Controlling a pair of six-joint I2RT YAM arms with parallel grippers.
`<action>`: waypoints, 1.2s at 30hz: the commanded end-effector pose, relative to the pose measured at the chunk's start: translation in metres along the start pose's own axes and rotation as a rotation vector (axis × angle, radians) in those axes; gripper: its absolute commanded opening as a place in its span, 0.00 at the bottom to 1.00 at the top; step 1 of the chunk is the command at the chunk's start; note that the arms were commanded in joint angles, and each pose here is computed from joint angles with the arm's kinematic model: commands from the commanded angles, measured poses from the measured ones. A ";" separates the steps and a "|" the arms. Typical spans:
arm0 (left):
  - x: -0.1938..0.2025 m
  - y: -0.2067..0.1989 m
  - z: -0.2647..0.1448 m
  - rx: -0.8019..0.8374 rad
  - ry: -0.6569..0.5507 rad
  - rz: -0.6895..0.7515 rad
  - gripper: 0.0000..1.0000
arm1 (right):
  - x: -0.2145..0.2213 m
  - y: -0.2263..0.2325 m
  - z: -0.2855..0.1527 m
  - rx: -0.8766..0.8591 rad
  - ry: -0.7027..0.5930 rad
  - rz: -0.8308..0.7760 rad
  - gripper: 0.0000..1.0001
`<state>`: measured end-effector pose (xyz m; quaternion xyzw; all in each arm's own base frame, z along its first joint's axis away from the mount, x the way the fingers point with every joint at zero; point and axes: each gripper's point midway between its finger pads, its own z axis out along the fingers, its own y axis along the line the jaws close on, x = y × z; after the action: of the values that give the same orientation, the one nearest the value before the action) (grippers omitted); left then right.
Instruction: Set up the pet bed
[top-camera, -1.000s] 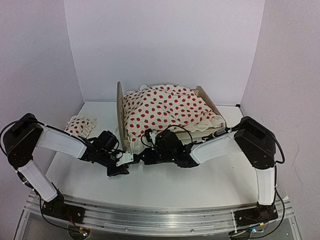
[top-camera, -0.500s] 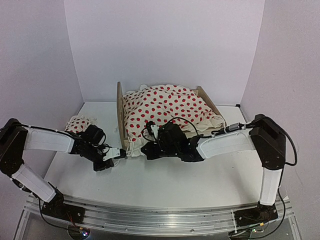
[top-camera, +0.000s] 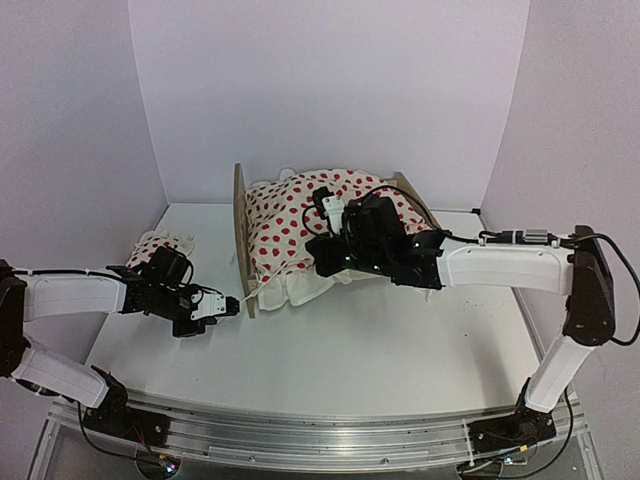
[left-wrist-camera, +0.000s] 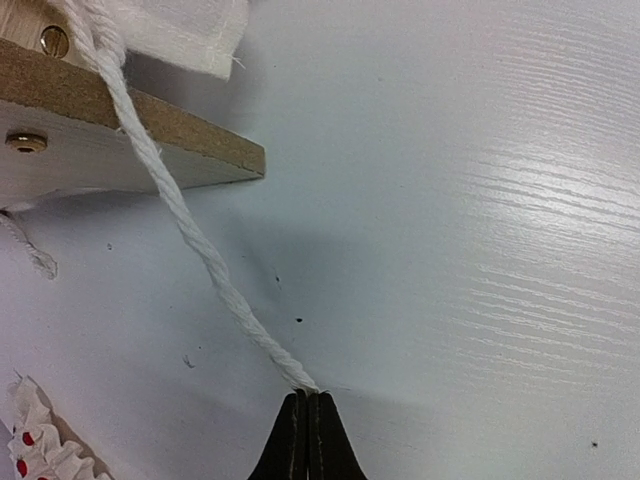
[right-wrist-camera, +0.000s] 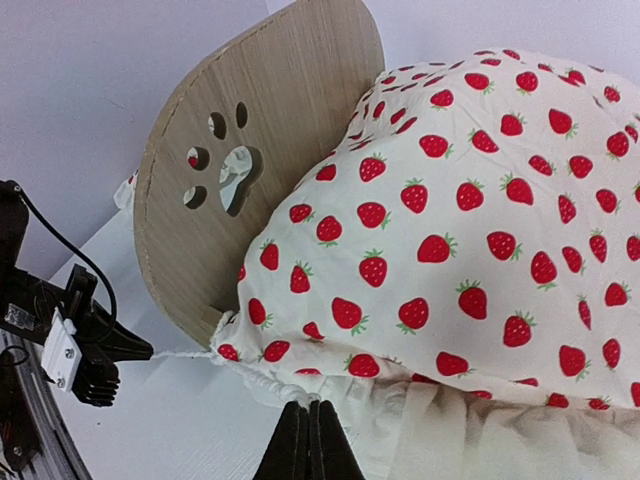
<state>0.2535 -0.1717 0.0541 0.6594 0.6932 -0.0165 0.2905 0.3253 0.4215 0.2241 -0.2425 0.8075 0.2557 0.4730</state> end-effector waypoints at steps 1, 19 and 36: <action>0.014 -0.007 0.002 0.016 0.051 0.027 0.00 | -0.057 -0.024 -0.023 0.099 -0.121 -0.074 0.00; 0.008 -0.004 0.004 0.005 0.020 0.071 0.00 | -0.098 -0.087 -0.027 0.203 -0.171 -0.088 0.00; -0.004 -0.006 0.001 0.026 -0.037 0.045 0.00 | -0.059 0.040 -0.015 -0.277 -0.025 -0.153 0.00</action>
<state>0.2635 -0.1830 0.0634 0.6811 0.6543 -0.0091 0.3285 0.3778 0.3919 0.2454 -0.2839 0.8098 0.2331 0.4574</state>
